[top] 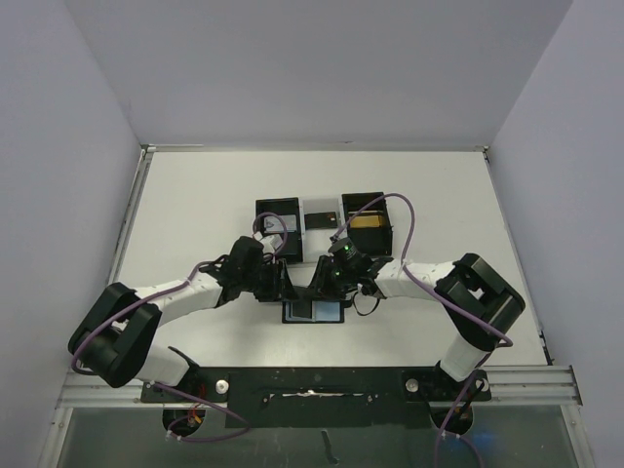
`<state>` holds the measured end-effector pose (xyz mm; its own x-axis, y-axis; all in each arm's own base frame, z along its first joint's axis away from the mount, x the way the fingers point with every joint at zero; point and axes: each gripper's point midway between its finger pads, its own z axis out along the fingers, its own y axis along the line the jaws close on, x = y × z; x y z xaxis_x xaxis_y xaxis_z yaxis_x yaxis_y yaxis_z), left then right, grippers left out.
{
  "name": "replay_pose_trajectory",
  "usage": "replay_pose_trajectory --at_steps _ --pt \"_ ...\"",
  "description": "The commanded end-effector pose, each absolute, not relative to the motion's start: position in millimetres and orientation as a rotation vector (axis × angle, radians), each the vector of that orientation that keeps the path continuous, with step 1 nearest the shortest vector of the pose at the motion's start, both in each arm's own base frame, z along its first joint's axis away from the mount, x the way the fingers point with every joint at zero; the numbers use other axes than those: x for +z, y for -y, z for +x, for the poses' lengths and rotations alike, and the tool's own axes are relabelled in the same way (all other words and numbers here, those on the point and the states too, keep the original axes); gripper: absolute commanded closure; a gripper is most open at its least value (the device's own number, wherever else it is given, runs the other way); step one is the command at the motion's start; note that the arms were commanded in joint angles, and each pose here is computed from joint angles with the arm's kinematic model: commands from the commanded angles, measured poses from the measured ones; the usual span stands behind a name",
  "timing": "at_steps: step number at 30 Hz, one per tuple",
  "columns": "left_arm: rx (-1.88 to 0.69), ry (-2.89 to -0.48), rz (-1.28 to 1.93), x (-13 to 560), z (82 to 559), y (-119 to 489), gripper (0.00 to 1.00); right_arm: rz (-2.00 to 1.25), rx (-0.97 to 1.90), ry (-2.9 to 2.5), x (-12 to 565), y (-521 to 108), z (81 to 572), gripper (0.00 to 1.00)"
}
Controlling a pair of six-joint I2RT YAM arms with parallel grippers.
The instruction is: Take the credit cards out of the card holder
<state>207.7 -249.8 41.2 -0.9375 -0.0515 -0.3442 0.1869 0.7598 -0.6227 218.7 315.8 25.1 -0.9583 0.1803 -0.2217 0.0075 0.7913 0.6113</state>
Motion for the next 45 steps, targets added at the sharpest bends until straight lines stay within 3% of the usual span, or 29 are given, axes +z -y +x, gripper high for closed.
replay_pose_trajectory --at_steps 1,4,13,22,30,45 --pt "-1.011 -2.571 0.174 49 211 258 0.63 0.143 0.906 -2.691 35 -315 224 0.71" --pt "-1.010 -2.566 0.181 49 211 259 0.70 0.126 0.931 -2.667 43 -318 226 0.71" --pt "-1.024 -2.540 0.198 58 215 263 0.77 0.143 0.947 -2.675 39 -317 225 0.70" --pt "-0.980 -2.606 0.178 37 209 257 1.00 0.125 1.022 -2.627 53 -321 230 0.70" --pt "-0.936 -2.636 0.154 25 206 252 1.00 0.108 0.966 -2.635 57 -313 234 0.67" --pt "-0.947 -2.663 0.161 17 202 253 1.00 0.063 1.029 -2.731 29 -322 214 0.74"
